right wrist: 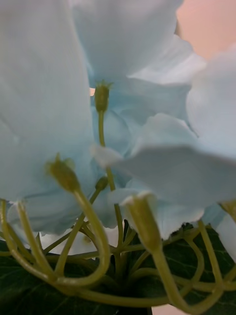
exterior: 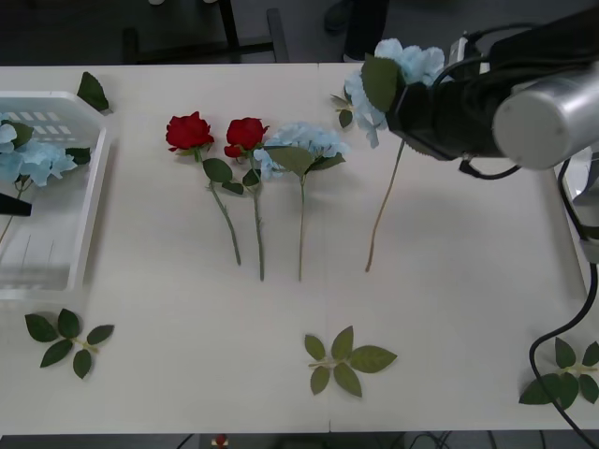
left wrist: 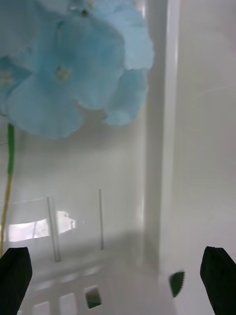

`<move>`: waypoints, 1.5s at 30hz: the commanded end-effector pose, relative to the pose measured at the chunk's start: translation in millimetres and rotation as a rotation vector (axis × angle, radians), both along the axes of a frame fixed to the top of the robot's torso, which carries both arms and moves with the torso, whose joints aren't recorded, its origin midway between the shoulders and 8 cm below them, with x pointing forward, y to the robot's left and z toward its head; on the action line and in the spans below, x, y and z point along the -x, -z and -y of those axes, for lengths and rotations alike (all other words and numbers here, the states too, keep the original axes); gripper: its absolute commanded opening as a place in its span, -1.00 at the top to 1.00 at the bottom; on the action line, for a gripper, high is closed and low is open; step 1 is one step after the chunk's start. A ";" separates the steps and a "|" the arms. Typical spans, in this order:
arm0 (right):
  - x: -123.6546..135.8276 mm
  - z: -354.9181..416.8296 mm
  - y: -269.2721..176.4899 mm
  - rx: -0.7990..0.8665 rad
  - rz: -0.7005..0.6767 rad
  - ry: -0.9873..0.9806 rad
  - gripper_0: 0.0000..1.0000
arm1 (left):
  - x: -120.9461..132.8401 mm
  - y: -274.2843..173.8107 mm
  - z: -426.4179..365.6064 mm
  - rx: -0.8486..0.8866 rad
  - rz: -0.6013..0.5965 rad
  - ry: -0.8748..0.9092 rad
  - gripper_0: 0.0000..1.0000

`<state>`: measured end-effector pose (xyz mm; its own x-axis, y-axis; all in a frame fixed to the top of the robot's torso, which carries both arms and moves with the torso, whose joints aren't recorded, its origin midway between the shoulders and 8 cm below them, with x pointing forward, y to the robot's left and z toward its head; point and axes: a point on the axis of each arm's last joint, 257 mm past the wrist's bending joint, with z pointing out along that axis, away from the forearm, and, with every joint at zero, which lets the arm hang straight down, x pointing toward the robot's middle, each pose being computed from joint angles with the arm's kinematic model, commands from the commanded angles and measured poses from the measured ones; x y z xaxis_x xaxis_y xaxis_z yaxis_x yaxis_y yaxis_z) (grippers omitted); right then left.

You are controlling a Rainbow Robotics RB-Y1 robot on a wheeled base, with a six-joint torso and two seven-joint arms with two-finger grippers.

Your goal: Place the red flowers into the right box and the blue flowers into the left box. If a person shows an open palm, hand one flower to the person first, then continue sorting.

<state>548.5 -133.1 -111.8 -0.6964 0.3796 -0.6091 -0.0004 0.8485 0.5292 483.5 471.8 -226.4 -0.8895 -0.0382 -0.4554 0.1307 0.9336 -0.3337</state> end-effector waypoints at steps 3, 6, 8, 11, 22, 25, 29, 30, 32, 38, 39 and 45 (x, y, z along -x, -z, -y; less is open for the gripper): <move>9.1 -9.6 -86.1 -0.146 0.201 -0.222 1.00 | -13.2 -71.7 25.1 0.027 -0.091 -0.199 -1.00; 19.7 -23.1 -111.0 -0.275 0.263 -0.339 1.00 | -16.9 -79.9 54.5 0.031 -0.133 -0.268 -1.00; 28.5 -28.8 -125.5 -0.327 0.310 -0.416 1.00 | -18.9 -79.7 77.8 0.038 -0.172 -0.312 -1.00; 40.3 -39.2 -137.4 -0.376 0.352 -0.500 1.00 | -23.9 -74.7 102.0 0.013 -0.209 -0.336 -1.00; 57.1 -93.4 -141.9 -0.511 0.499 -0.687 1.00 | -69.5 -30.6 211.8 -0.044 -0.203 -0.418 -1.00; 52.4 -106.6 -146.7 -0.571 0.512 -0.659 1.00 | -76.5 -22.6 235.1 -0.056 -0.184 -0.422 -1.00; 47.1 -125.3 -152.5 -0.635 0.524 -0.621 1.00 | -79.5 -19.2 255.5 -0.071 -0.168 -0.387 -1.00; 46.2 -128.7 -151.5 -0.645 0.520 -0.618 1.00 | -79.0 -18.7 259.9 -0.070 -0.167 -0.378 -1.00; 46.3 -131.8 -152.7 -0.658 0.519 -0.617 1.00 | -78.7 -19.3 261.4 -0.071 -0.165 -0.371 -1.00; 47.2 -133.2 -150.8 -0.656 0.518 -0.620 1.00 | -71.3 -25.4 287.5 -0.022 -0.175 -0.307 -1.00; 47.1 -133.0 -151.2 -0.658 0.518 -0.619 1.00 | -67.9 -28.9 297.8 0.003 -0.178 -0.266 -1.00; 48.2 -133.6 -152.7 -0.670 0.514 -0.620 1.00 | -42.1 -67.5 338.2 0.193 -0.185 -0.009 -1.00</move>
